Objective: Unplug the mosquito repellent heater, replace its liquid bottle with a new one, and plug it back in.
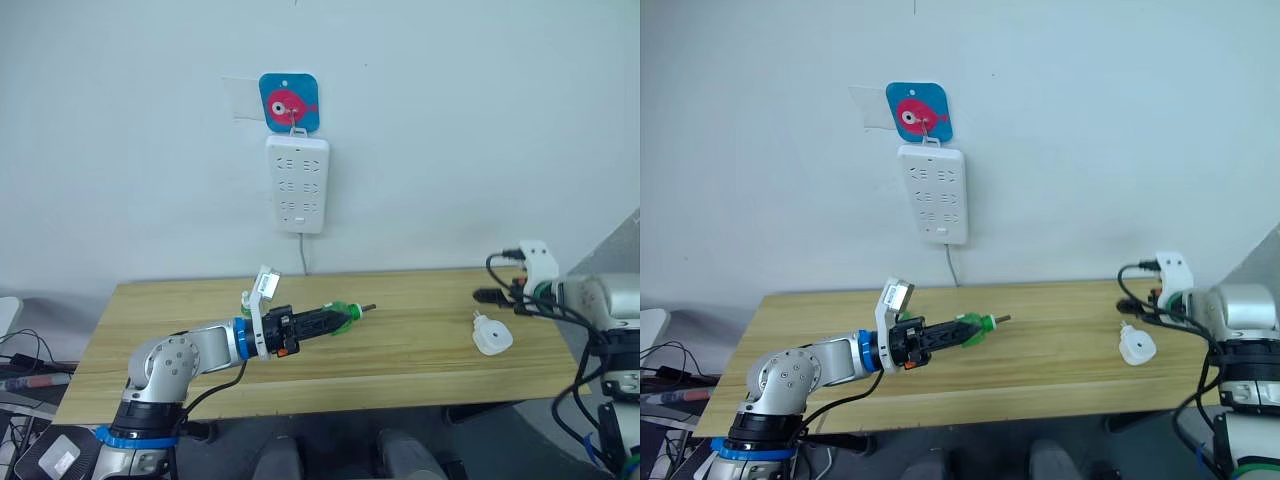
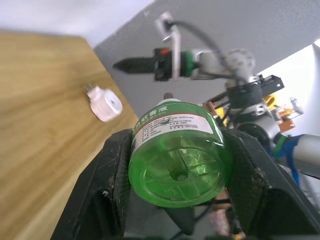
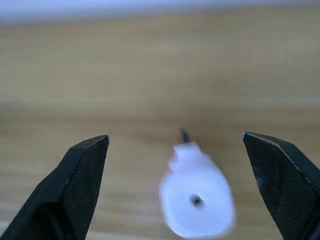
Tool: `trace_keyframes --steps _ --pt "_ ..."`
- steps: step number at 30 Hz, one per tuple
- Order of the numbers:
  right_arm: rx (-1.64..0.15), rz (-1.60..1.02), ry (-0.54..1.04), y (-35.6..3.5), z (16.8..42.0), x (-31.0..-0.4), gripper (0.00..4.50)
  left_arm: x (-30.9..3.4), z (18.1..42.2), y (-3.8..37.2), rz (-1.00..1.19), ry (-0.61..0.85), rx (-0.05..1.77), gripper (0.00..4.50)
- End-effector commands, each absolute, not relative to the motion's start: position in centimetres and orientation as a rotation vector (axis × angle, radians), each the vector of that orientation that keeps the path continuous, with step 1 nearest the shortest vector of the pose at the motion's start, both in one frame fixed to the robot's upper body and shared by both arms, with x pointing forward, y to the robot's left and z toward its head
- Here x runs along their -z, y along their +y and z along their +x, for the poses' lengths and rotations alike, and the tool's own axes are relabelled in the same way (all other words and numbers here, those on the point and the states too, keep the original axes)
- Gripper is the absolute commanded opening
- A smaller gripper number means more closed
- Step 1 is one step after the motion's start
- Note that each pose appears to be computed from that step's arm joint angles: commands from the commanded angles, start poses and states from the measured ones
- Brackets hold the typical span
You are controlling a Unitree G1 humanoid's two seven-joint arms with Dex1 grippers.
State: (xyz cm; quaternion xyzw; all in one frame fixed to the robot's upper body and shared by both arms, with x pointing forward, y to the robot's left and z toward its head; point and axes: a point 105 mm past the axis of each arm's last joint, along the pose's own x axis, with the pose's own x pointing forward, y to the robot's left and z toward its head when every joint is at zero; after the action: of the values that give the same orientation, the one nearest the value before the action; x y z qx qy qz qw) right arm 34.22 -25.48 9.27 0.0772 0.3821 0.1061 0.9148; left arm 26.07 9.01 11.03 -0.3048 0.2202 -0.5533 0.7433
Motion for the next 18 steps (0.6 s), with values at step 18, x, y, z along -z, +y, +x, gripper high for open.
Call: trace_keyframes --steps 18 --pt "-0.769 0.998 0.302 -10.3 30.3 -18.4 2.84 -17.6 30.9 3.8 -0.164 -0.221 1.031 2.29"
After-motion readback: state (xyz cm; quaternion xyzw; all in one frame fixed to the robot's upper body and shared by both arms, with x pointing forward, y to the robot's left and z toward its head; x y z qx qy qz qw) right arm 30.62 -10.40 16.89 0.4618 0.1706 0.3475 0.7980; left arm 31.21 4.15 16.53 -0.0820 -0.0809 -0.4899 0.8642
